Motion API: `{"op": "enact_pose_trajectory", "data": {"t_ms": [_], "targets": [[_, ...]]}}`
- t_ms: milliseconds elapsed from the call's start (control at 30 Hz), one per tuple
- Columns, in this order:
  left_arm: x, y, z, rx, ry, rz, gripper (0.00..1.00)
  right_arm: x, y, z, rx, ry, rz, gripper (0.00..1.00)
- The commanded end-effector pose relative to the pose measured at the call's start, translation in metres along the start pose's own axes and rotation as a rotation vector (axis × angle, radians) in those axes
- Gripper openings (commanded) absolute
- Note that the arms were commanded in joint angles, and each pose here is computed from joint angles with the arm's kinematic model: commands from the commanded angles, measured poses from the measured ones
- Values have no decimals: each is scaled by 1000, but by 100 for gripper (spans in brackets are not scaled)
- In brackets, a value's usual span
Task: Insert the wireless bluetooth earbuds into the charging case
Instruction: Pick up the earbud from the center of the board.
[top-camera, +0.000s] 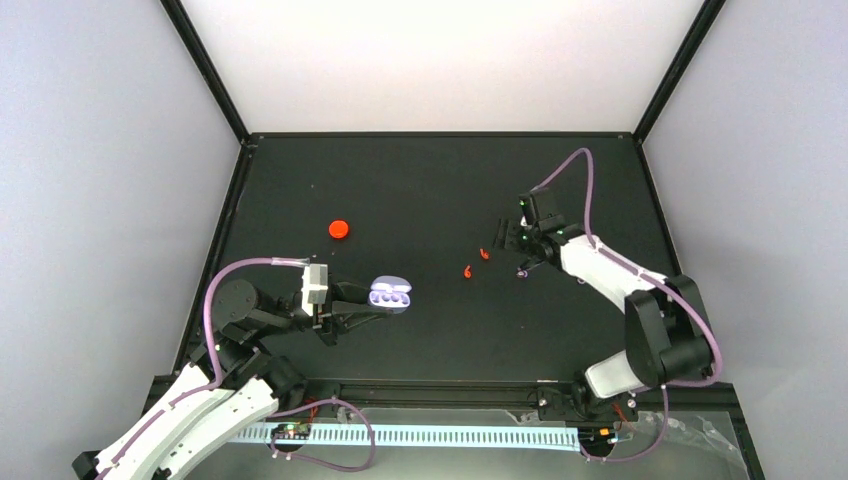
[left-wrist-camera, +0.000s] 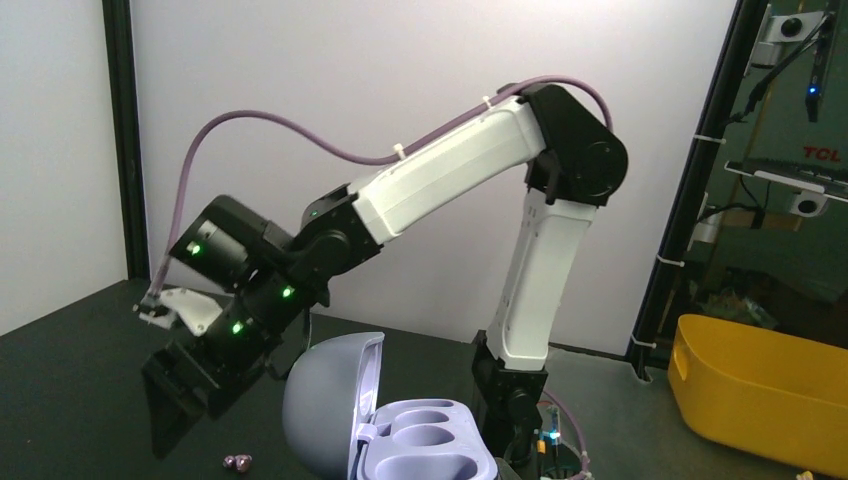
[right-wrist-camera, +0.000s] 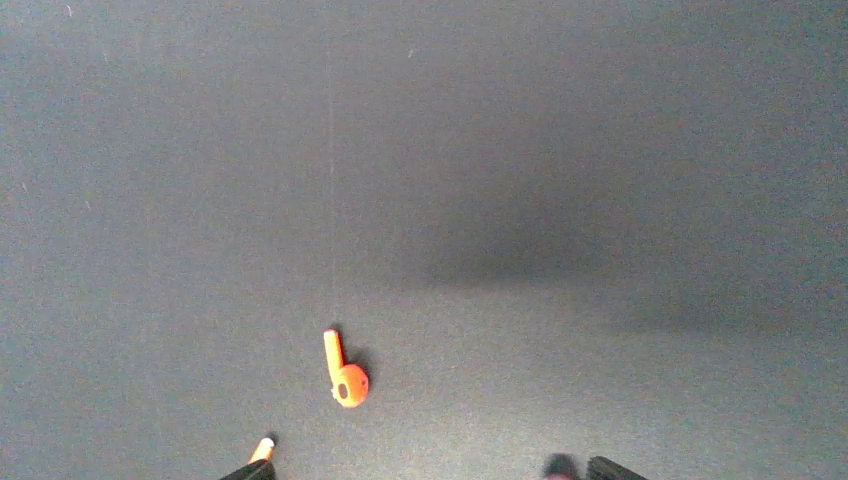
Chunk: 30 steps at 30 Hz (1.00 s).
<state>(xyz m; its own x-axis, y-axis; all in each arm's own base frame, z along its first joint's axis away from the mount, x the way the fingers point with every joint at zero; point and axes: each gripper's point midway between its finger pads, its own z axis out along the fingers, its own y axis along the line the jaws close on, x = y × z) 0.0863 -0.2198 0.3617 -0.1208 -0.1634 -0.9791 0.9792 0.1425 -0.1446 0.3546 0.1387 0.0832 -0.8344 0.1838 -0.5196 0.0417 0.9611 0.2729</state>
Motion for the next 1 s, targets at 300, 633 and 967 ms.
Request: {"op": "enact_pose_trajectory", "data": {"t_ms": [300,633,967], "targets": [[-2,-3,-1,6,-4,21,1,29,-38,14,40,56,138,85],[-2,-2,-1,2,-4,23,2,39,-22,32,-34,145,103,79],[-2,-2,1,14,1,19,2,56,-4,31,-81,223,-36,61]]}}
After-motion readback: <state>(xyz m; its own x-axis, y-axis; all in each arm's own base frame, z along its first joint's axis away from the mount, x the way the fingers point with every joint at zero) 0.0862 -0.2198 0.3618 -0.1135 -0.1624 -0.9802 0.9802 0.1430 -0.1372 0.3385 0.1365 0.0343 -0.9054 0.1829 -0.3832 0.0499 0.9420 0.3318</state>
